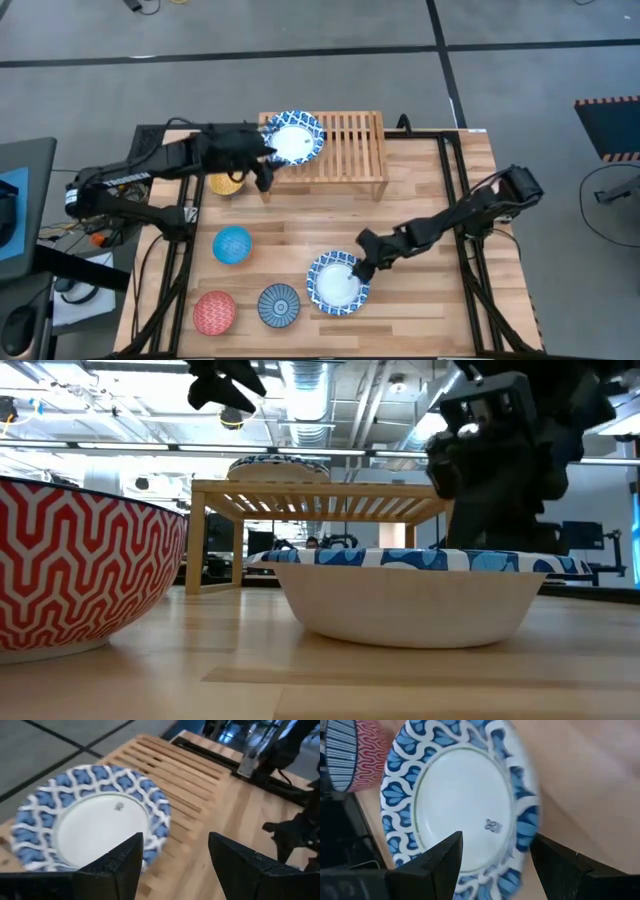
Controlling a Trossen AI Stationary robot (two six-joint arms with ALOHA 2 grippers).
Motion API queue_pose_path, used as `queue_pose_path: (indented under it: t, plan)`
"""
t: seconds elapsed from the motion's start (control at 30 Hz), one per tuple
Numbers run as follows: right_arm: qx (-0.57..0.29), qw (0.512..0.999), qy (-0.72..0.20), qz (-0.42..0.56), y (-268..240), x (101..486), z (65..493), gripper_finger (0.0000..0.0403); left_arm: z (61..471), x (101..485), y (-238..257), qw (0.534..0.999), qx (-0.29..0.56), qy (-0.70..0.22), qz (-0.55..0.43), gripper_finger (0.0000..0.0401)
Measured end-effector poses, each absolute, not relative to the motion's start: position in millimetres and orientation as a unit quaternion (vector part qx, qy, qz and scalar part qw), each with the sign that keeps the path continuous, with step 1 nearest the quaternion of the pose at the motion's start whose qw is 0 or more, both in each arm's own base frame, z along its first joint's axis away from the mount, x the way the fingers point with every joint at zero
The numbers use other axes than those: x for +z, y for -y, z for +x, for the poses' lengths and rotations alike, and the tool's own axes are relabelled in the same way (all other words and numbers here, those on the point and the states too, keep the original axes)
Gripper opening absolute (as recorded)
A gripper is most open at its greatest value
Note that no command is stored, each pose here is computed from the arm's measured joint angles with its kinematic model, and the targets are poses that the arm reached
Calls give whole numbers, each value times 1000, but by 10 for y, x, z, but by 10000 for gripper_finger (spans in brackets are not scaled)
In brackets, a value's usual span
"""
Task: Place and stack bowls onto a shelf
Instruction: Stack the white patterned bowl on top of the other white patterned bowl on the shelf
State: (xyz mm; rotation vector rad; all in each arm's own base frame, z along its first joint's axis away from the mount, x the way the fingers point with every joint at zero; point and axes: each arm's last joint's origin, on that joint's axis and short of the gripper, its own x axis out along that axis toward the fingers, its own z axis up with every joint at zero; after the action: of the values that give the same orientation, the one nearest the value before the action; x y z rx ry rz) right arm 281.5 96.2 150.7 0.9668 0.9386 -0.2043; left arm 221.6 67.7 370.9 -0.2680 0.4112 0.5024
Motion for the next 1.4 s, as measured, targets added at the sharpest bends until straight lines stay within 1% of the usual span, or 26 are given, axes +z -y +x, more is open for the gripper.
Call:
queue_pose_path:
  t: [0.13, 0.2, 0.23, 0.3, 0.43, 0.47, 0.57, 0.63, 0.8, 0.9, 0.97, 1.07, 1.17, 1.27, 1.4]
  plan:
    - [-103, 752, -458, 464, -983, 1354, 2844, 249, 2258, 3627, -549, 938, 240, -213, -132, 210]
    - [-106, 747, -464, 464, -977, 1310, 2851, 229, 2272, 3601, -502, 938, 234, -216, -134, 210]
    - [-107, 746, -464, 466, -963, 1307, 2856, 212, 2277, 3590, -486, 938, 232, -220, -135, 210]
    - [-108, 747, -460, 468, -942, 1329, 2859, 163, 2309, 3573, -453, 938, 227, -224, -134, 210]
    - [-94, 760, -436, 473, -874, 1482, 2863, 36, 2389, 3529, -394, 939, 211, -229, -149, 210]
    - [-87, 768, -424, 473, -854, 1555, 2859, 23, 2418, 3504, -383, 938, 203, -235, -154, 210]
    - [-98, 790, -380, 470, -776, 1799, 2854, 29, 2560, 3404, -337, 937, 170, -254, -168, 210]
    - [-116, 805, -366, 452, -717, 1949, 2835, 34, 2668, 3325, -305, 937, 146, -267, -172, 210]
    - [-148, 839, -347, 393, -538, 2311, 2828, 21, 2959, 3202, -228, 948, 87, -251, -177, 210]
    - [-156, 854, -339, 364, -436, 2477, 2863, 21, 3099, 3136, -207, 949, 81, -250, -175, 210]
    - [-153, 867, -329, 341, -395, 2609, 2880, 22, 3161, 3055, -217, 943, 92, -270, -173, 210]
    - [-161, 878, -334, 302, -371, 2730, 2883, 28, 3188, 3060, -220, 943, 86, -269, -176, 210]
    - [-179, 887, -328, 272, -335, 2866, 2883, 25, 3197, 3097, -206, 948, 66, -258, -177, 207]
    - [-181, 897, -321, 245, -291, 2973, 2880, 21, 3185, 3085, -201, 946, 63, -263, -177, 183]
    - [-174, 908, -306, 228, -245, 3120, 2896, 29, 3183, 3105, -198, 947, 50, -259, -182, 128]
